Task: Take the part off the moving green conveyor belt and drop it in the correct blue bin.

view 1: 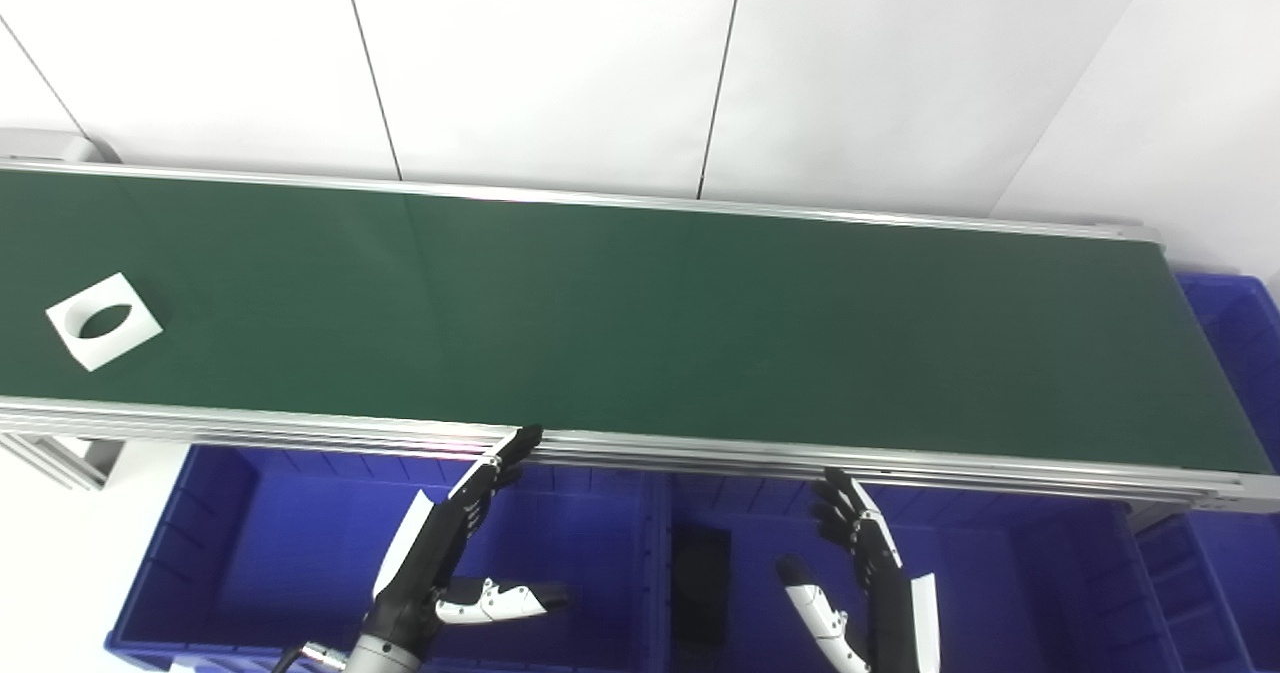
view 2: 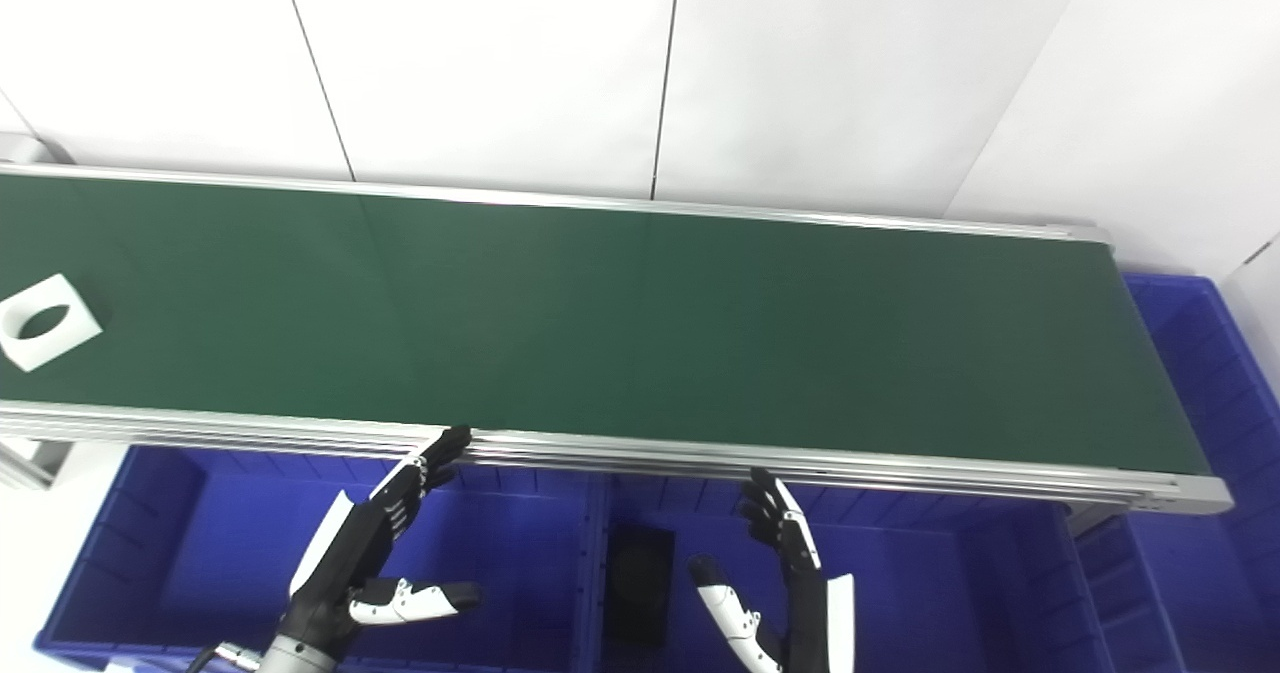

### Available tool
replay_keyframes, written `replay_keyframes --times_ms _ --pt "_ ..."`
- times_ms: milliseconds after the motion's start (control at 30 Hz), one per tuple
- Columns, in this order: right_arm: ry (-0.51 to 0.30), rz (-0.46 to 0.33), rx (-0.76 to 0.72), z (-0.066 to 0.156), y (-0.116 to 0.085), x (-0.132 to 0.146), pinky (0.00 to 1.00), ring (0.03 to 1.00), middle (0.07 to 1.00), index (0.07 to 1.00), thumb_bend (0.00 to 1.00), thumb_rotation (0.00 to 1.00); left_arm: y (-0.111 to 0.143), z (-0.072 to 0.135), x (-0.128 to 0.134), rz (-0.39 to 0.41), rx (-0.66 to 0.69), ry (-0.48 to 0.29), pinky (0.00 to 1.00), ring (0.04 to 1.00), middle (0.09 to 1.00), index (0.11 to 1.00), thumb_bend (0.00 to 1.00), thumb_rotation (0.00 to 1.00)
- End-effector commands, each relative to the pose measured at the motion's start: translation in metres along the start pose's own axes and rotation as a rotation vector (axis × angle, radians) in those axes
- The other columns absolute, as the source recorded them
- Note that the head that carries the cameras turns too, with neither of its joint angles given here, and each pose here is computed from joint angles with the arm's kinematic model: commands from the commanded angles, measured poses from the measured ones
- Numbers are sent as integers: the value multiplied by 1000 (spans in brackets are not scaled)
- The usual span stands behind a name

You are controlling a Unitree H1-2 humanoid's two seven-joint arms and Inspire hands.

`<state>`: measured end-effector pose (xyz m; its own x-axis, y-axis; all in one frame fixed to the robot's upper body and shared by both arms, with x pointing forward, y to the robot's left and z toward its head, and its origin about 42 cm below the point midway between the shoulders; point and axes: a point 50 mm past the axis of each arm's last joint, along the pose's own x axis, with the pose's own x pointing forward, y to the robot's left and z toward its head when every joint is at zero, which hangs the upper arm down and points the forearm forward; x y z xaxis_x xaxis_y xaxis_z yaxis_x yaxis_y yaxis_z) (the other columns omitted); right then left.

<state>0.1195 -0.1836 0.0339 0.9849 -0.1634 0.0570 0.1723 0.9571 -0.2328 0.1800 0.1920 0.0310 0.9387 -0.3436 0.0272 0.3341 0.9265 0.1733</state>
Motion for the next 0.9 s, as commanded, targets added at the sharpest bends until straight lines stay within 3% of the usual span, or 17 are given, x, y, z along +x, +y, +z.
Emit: replay_keyframes --times_ms 0,333,500,633,700,867 --pt "-66 -32 35 8 1 1 756 780 816 858 610 706 1 8 5 8 3 -66 924 943 925 907 983 426" --pt "-57 -24 43 5 -2 1 770 785 816 858 602 675 -2 7 5 15 4 -62 911 936 919 900 975 413" --pt "-46 -15 33 -1 -9 0 781 800 829 883 606 734 -10 6 7 22 18 -61 851 899 889 858 990 412" --pt "-28 -15 45 -5 -13 -1 834 829 847 897 533 744 -15 6 7 20 49 -69 836 882 869 847 998 421" --pt "-21 -4 46 -7 -15 -2 897 868 880 933 430 785 -17 7 7 20 64 -73 826 875 859 836 1000 422" --pt "-19 1 37 -10 -20 0 931 893 907 971 277 838 -22 4 9 19 85 -77 802 858 853 821 1000 404"
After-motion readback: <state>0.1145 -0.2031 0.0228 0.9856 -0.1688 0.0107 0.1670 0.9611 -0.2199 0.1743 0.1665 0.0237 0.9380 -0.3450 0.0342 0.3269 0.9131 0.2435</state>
